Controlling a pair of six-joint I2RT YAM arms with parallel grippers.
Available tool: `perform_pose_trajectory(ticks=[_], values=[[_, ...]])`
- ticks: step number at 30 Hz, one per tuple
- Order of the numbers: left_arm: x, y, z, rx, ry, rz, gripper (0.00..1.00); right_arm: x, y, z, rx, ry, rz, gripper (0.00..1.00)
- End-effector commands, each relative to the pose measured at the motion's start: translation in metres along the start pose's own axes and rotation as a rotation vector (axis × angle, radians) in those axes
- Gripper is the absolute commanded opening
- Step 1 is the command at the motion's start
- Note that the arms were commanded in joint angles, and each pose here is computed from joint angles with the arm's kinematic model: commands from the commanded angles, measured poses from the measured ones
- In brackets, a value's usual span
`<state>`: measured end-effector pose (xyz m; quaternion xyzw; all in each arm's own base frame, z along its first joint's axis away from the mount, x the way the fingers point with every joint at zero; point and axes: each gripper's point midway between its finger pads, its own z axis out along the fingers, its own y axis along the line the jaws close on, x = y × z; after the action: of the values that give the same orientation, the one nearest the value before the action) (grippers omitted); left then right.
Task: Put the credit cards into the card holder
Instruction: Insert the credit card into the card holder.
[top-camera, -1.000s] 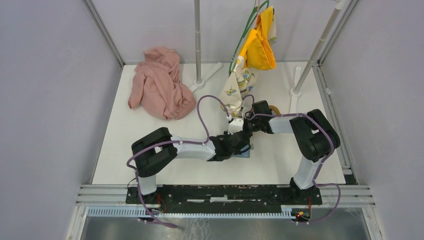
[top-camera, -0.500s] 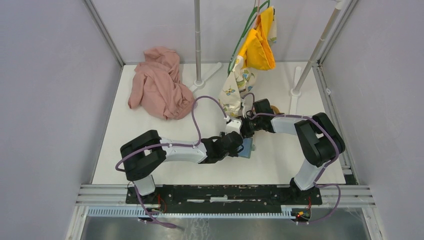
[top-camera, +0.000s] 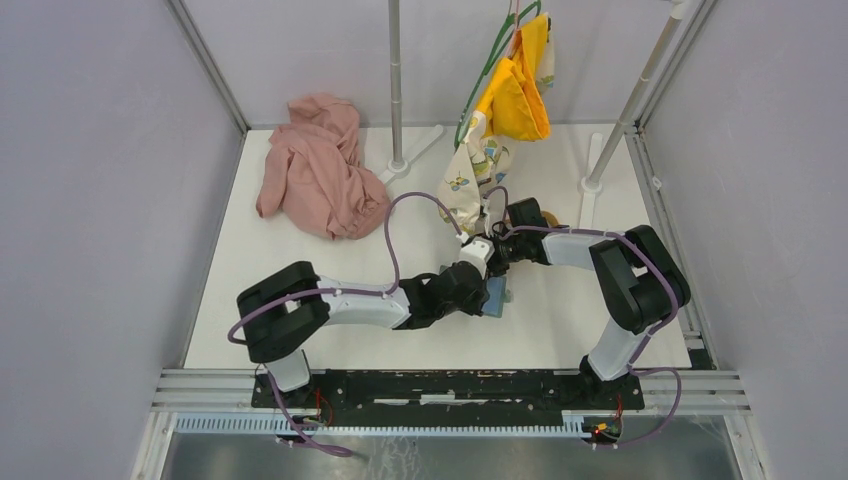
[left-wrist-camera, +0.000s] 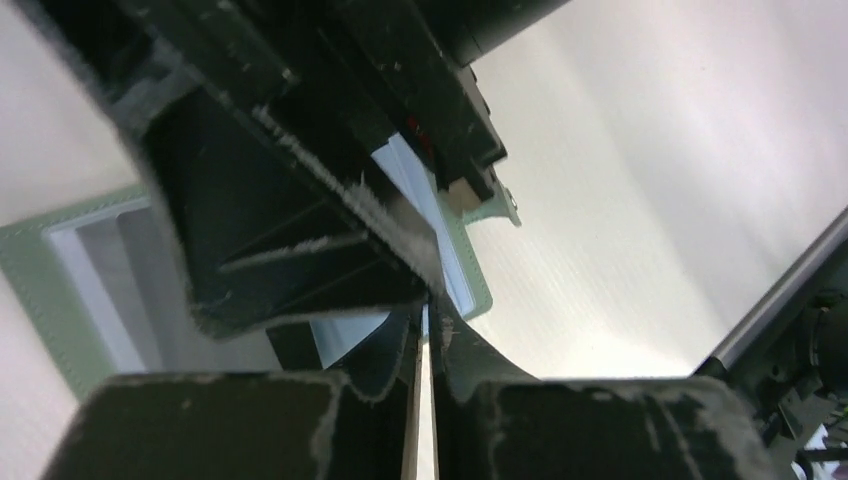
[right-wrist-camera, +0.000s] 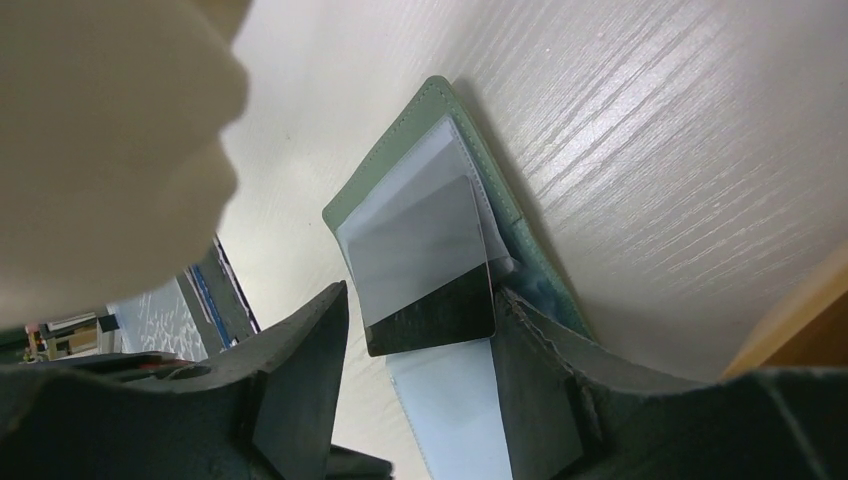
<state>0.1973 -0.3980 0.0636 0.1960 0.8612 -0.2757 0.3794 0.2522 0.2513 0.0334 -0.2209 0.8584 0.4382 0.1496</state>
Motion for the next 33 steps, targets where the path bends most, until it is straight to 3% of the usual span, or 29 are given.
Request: perform_pose_trajectory(ticks=[1,6,12,20,27,33], values=[[-0.015,0.004,0.021,-0.053,-0.046,0.027,0.09,-0.01,0.006,-0.006,-0.009,-0.026,-0.029,0.59],[-0.014,0.04,0.026,-0.221,-0.053,0.007,0.09,-0.009,0.005,-0.006,-0.005,-0.016,-0.027,0.59],[-0.014,0.067,0.023,-0.304,-0.06,-0.036,0.09,-0.013,0.003,-0.011,0.023,-0.019,-0.057,0.59],[-0.018,0.054,0.021,-0.22,-0.068,-0.022,0.09,-0.016,0.002,-0.02,0.023,-0.015,-0.074,0.67],[-0.025,0.029,0.004,-0.054,-0.094,0.01,0.1,-0.022,0.008,-0.037,0.014,-0.044,-0.142,0.66],[-0.036,0.02,-0.036,0.056,-0.16,0.019,0.2,-0.024,0.015,-0.051,0.037,-0.077,-0.326,0.6]])
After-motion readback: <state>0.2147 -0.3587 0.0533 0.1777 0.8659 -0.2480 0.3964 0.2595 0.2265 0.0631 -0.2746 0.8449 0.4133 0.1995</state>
